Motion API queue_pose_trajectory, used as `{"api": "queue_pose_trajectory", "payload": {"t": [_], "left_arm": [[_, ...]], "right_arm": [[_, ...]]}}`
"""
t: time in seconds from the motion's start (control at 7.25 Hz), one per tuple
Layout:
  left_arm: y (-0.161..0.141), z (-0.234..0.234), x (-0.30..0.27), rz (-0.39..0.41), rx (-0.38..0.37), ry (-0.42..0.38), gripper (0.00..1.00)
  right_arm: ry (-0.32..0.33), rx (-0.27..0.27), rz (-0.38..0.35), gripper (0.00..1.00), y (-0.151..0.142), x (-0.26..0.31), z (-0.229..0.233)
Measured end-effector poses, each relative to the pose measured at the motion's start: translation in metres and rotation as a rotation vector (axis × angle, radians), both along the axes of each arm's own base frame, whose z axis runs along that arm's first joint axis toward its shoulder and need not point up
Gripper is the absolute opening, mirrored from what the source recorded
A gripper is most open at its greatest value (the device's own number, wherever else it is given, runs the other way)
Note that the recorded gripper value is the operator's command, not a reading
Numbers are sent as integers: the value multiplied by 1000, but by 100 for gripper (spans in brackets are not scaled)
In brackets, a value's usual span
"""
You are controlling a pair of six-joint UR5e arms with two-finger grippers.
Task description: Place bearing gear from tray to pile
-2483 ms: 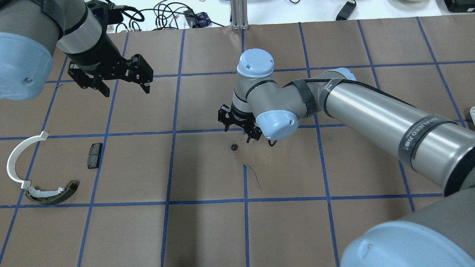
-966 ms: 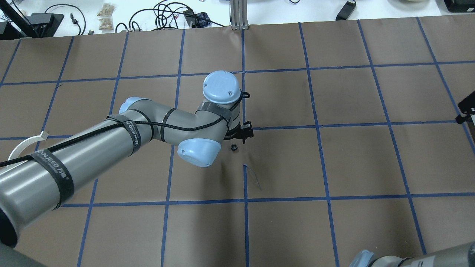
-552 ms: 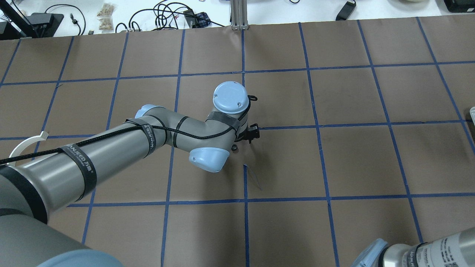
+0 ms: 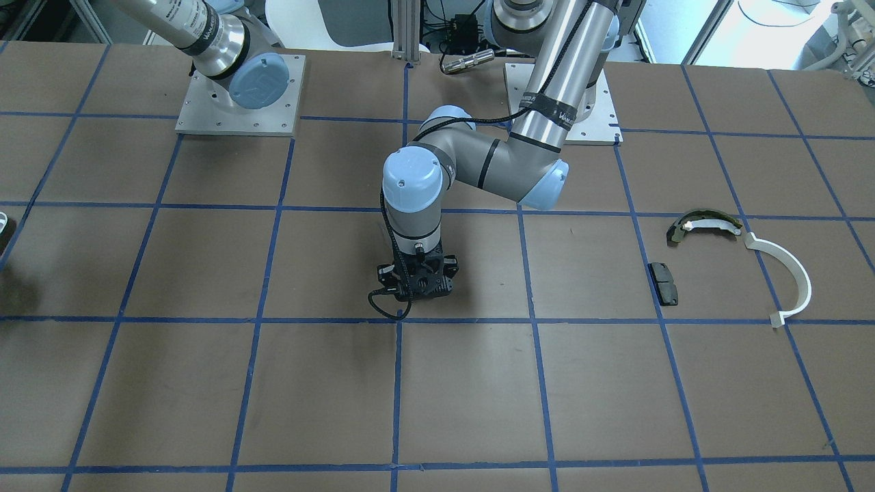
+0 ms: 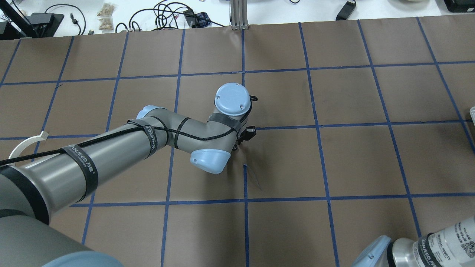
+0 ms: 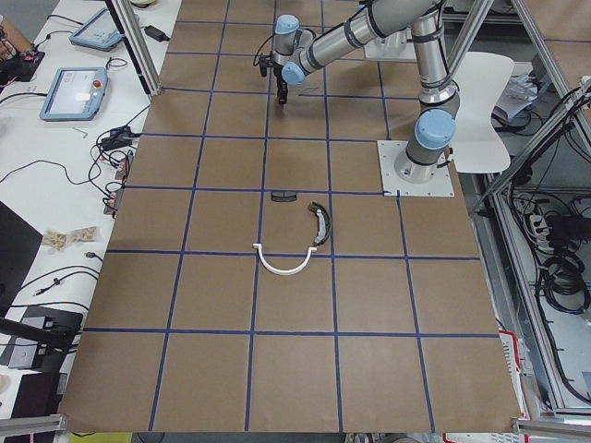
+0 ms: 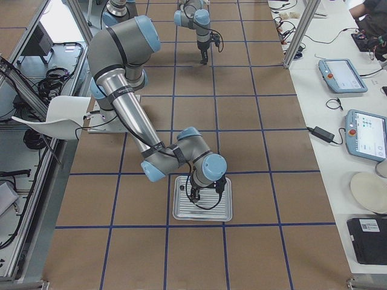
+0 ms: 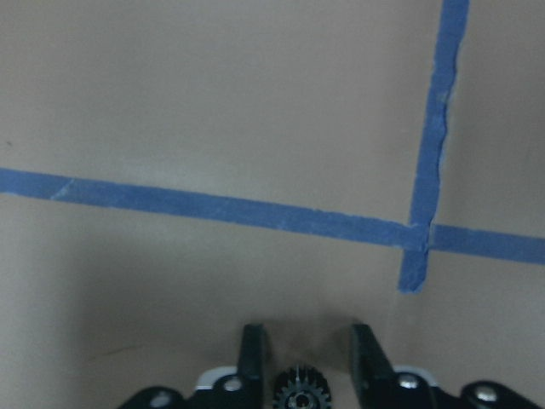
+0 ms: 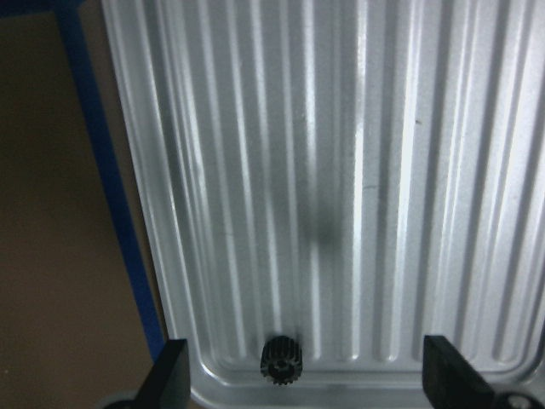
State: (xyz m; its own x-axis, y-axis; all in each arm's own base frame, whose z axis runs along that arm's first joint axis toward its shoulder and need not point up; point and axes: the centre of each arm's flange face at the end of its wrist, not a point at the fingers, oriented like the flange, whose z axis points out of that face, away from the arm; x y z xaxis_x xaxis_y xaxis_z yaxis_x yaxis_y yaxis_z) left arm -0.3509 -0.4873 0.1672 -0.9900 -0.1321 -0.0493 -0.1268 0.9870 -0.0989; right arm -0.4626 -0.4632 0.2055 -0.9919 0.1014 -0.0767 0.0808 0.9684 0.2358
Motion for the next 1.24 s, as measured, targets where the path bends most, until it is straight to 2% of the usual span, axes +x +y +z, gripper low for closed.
{"api": "queue_pose_trajectory", "payload": {"t": [0.14,0.28,0.55,0.69,0.83,0.97,1.24], "left_arm": [[1,-1,1,-20,11,-7,15],[2,0,1,-31,22,-13,16],[0,12,5,-57,24,-15,17],[-6,26,9,-73,17,-14,26],[-16,39,18,-75,4,-10,89],[-24,43,28,-65,4,-8,94],[-17,27,26,-59,44,1,94]], "right_arm": [[-3,16,-2,62,2,0,-12],[-3,45,-4,58,6,3,-19],[7,117,-15,57,17,8,-29],[9,131,-16,57,19,9,-30],[10,142,-15,57,21,10,-31],[12,151,-11,57,22,10,-32],[12,158,-6,57,23,10,-33]]}}
